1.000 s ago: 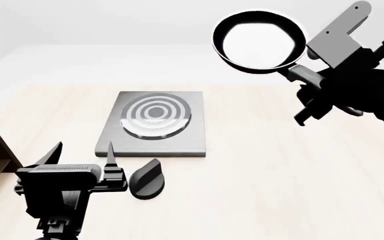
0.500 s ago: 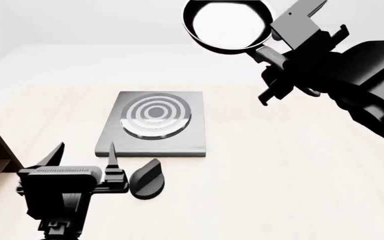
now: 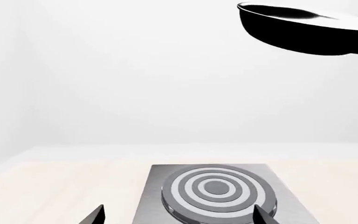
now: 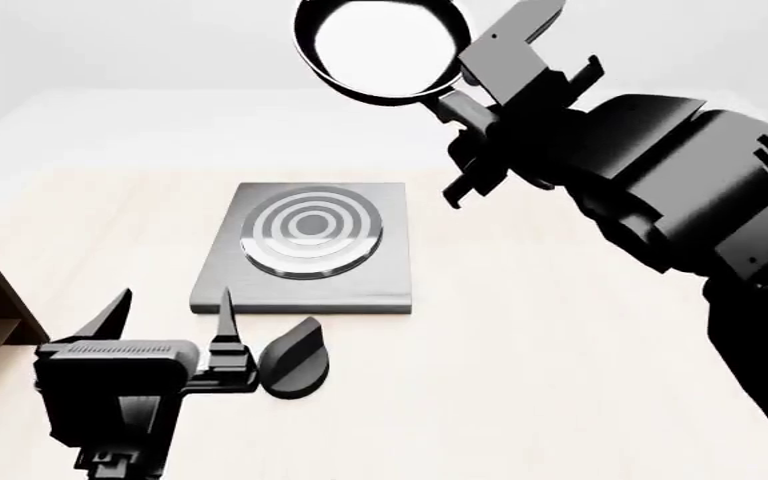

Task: Turn on the stove and put the frying pan on it.

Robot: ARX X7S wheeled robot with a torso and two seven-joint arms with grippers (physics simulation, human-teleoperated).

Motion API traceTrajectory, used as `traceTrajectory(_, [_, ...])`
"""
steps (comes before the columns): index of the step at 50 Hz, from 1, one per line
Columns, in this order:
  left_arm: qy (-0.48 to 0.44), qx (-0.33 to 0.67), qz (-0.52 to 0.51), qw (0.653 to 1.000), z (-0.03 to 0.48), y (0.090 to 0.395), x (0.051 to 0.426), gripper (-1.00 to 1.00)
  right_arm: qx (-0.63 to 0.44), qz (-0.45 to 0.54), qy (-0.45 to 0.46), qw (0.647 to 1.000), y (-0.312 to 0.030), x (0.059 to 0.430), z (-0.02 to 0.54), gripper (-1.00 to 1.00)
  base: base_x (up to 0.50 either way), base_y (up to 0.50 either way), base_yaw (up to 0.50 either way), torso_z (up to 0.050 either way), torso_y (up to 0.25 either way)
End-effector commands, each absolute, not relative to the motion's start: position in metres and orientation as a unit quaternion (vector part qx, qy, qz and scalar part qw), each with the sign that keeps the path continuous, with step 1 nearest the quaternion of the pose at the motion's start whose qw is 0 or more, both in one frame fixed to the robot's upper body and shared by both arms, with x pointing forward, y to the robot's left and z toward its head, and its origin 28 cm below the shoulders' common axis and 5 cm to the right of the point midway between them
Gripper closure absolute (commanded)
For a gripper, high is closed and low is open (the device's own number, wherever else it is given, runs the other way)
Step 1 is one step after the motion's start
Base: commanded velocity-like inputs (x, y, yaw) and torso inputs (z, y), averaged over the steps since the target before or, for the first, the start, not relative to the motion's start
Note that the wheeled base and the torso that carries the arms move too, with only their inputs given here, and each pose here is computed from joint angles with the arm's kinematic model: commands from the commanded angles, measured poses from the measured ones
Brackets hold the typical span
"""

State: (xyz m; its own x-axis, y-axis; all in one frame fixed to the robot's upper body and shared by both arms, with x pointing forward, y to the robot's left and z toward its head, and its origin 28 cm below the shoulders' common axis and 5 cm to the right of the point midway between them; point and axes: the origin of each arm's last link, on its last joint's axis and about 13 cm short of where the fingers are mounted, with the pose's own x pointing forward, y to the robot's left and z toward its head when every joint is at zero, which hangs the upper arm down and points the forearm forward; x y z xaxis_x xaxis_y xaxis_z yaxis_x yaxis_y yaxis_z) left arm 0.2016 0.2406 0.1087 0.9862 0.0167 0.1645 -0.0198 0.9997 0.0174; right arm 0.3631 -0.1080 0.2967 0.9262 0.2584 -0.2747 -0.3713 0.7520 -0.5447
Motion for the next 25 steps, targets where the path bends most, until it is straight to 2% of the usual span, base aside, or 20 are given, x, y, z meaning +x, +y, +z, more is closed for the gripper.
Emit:
traceTrajectory(1, [-0.084,0.0,0.002,0.996,0.108,0.242,0.2,-1.0,-0.319,0.148,0.031,0.935,-0.089,0.368,0.311,1.0,0.0,0.0,0.0,0.0,0.0])
traceTrajectory(5, [-0.092,-0.008,-0.002,0.996,0.109,0.242,0.198,-1.0,-0.32,0.158,0.025,0.934,-0.081,0.369,0.307,1.0,0.0,0.0,0.0,0.0,-0.064])
traceTrajectory(25, [-0.096,-0.001,-0.004,0.995,0.107,0.242,0.198,-1.0,-0.312,0.175,0.018,0.934,-0.057,0.372,0.296,1.0,0.0,0.0,0.0,0.002,-0.25])
